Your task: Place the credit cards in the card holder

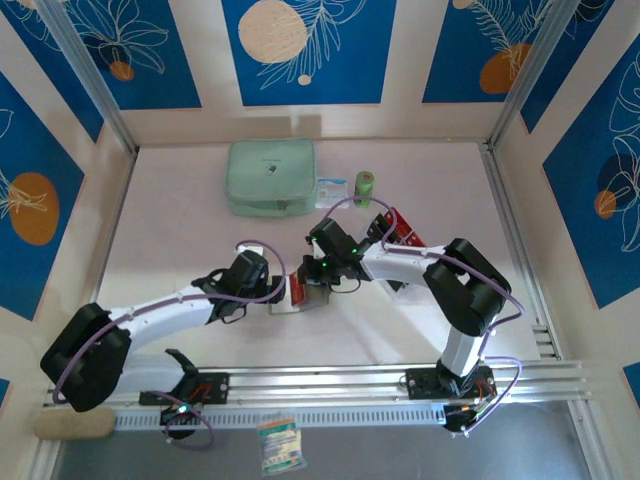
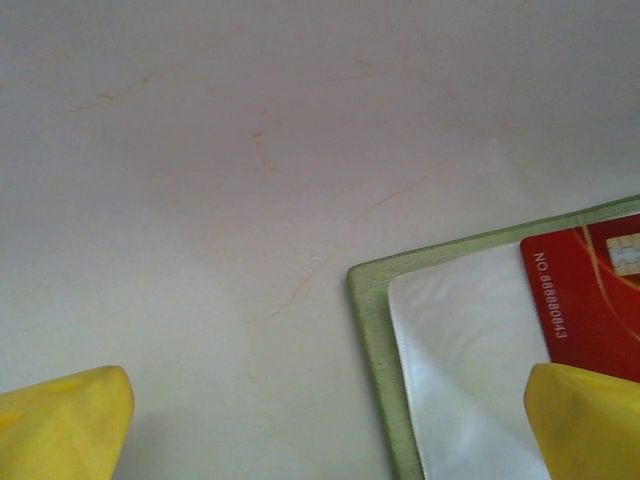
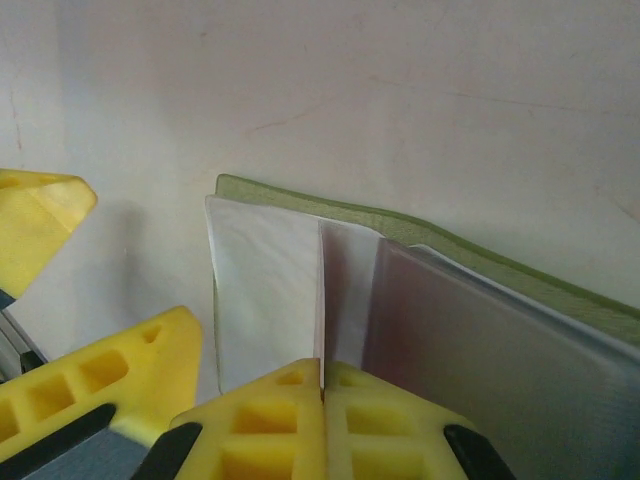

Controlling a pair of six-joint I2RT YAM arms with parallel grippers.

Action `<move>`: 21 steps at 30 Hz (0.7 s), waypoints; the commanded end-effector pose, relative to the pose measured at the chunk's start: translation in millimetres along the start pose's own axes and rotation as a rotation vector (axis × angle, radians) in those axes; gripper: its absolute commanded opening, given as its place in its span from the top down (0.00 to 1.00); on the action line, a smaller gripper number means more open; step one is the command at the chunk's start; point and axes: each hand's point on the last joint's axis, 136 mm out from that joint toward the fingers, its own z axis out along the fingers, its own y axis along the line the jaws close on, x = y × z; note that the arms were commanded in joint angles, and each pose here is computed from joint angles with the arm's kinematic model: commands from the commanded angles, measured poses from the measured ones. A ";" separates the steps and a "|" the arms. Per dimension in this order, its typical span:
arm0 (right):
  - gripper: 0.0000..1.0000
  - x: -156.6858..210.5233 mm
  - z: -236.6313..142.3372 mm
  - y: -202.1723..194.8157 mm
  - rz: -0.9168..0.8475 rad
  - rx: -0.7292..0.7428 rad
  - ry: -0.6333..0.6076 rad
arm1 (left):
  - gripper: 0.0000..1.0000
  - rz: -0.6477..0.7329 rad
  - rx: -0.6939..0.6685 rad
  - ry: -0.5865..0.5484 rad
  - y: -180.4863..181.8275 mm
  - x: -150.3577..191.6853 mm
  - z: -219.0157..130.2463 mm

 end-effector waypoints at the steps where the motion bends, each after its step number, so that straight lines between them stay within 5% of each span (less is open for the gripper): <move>1: 1.00 7.8 5.0 -4.1 0.020 -0.002 0.020 | 0.00 -0.028 0.036 0.012 -4.8 -1.5 -4.3; 21: 1.00 -8.7 -25.1 -1.2 0.028 -0.087 -0.096 | 0.00 -0.054 -0.065 0.149 17.8 46.9 26.1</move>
